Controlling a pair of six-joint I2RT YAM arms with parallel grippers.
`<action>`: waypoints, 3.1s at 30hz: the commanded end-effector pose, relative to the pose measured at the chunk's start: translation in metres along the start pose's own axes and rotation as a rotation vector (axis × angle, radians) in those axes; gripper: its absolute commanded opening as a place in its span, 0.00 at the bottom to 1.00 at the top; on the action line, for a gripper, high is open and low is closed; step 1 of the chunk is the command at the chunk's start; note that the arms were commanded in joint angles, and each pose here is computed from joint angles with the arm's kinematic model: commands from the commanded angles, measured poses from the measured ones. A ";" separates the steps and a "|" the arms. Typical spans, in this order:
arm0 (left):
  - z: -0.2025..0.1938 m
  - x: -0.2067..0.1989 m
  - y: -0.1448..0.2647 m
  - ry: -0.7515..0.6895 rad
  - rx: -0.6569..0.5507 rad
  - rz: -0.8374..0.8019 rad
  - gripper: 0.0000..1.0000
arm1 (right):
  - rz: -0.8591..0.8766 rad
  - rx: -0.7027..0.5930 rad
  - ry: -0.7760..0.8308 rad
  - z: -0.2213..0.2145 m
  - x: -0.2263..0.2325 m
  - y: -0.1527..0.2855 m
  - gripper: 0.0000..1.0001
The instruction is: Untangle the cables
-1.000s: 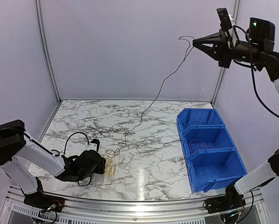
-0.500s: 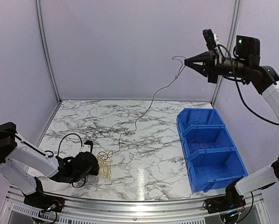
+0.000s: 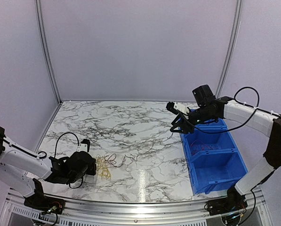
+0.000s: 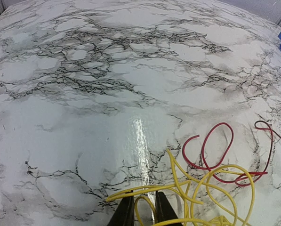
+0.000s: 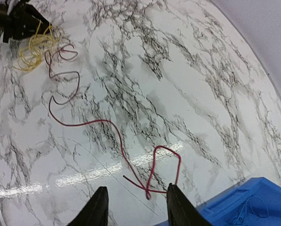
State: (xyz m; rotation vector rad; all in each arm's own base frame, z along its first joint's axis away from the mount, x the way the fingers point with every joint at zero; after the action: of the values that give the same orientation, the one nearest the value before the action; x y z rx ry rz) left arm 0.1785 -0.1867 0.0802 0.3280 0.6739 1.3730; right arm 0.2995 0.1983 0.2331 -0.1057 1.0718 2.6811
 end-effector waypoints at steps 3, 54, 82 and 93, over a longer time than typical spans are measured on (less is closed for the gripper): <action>0.003 0.004 0.003 -0.026 -0.007 0.014 0.17 | -0.039 0.133 0.318 0.031 0.033 -0.033 0.52; 0.009 -0.074 -0.034 -0.042 0.077 -0.174 0.37 | 0.027 0.058 0.651 0.132 0.099 -0.106 0.00; -0.034 -0.044 -0.045 -0.044 0.197 -0.100 0.26 | -0.573 -0.539 0.438 0.225 0.001 0.254 0.00; -0.021 -0.046 -0.035 -0.041 0.157 -0.128 0.29 | -0.708 -0.420 0.382 0.180 -0.006 0.270 0.00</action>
State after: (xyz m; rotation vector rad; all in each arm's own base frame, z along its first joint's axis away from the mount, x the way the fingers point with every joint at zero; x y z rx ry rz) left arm 0.1986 -0.2547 0.0640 0.3411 0.7659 1.1760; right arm 0.2405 0.1436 0.5558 -0.9455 0.3649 2.2503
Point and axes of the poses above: each gripper's point midway between its finger pads, its own y axis back along the fingers, its own x axis along the line the jaws close on, z = x × y, the point moved 7 cm from there along y, back along the fingers, and after that the axes turned 9 degrees about y, right-handed, at the moved point
